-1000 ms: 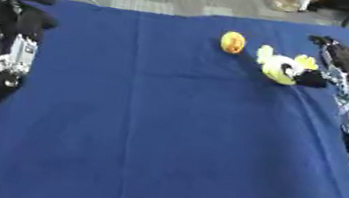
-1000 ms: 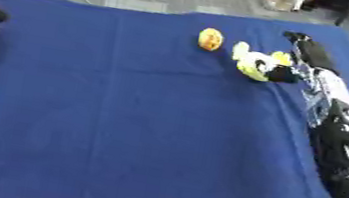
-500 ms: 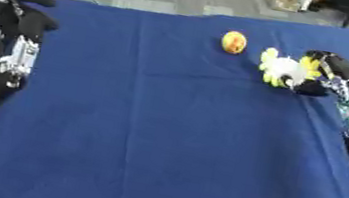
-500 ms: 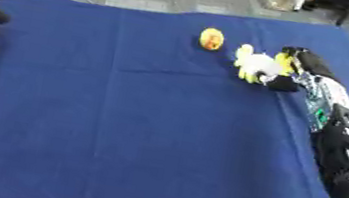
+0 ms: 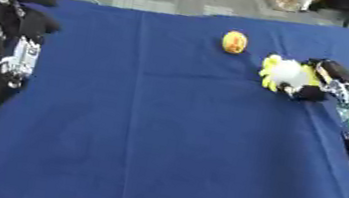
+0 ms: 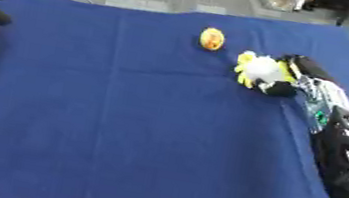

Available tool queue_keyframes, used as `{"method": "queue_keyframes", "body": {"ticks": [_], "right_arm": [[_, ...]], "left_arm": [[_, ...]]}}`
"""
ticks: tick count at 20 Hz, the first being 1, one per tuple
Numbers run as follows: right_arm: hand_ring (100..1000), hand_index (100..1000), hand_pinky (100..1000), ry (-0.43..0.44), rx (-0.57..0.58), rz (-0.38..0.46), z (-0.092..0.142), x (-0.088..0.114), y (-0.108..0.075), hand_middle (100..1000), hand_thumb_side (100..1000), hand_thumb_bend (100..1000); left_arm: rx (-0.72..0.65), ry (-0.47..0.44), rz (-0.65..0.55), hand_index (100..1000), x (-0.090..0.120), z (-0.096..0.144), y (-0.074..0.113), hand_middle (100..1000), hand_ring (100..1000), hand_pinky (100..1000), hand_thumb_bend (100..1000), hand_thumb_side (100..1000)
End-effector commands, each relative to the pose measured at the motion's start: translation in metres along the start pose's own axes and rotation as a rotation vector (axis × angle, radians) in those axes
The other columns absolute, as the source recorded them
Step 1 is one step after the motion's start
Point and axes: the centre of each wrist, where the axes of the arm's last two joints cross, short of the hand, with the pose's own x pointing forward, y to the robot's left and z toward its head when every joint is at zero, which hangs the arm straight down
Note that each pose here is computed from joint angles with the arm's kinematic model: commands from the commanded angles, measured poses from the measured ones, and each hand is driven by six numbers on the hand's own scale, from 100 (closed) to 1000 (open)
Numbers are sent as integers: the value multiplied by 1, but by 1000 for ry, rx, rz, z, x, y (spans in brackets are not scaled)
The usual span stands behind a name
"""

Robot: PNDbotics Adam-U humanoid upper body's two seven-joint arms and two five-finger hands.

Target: Pick up the objects with one hand, pass them to the other hand, and then place them into the box on the other side of the table.

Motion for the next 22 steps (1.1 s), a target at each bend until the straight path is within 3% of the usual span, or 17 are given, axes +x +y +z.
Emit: {"method": "queue_keyframes", "body": {"ticks": [1,6,9,13,18,22], "right_arm": [[622,746,806,6,-12,11,1,-6,-13,620,405,326],[502,637,766,1,-6,9,1,-6,-13,504,271,235],[353,467,724,-4,-47,12,2,-5,-15,327,100,100],[227,321,683,-33,-145,0,3,0,-21,169,100,100],[189,283,661,-138,-271,-48,8,15,-35,123,100,100],[186,280,659,-279,-347,-69,16,41,-51,117,100,100]], "left_arm": [[-1,-20,-11,886,3,-3,3,683,574,623,100,687],[0,-21,-11,886,4,-3,3,683,581,621,100,686],[2,-21,-10,886,4,-4,3,683,584,620,100,685],[0,-19,-10,886,3,-3,2,682,585,618,100,686],[0,-14,-12,885,2,-3,2,681,585,617,100,686],[-9,-9,-17,883,1,-3,2,681,586,618,100,686]]}}
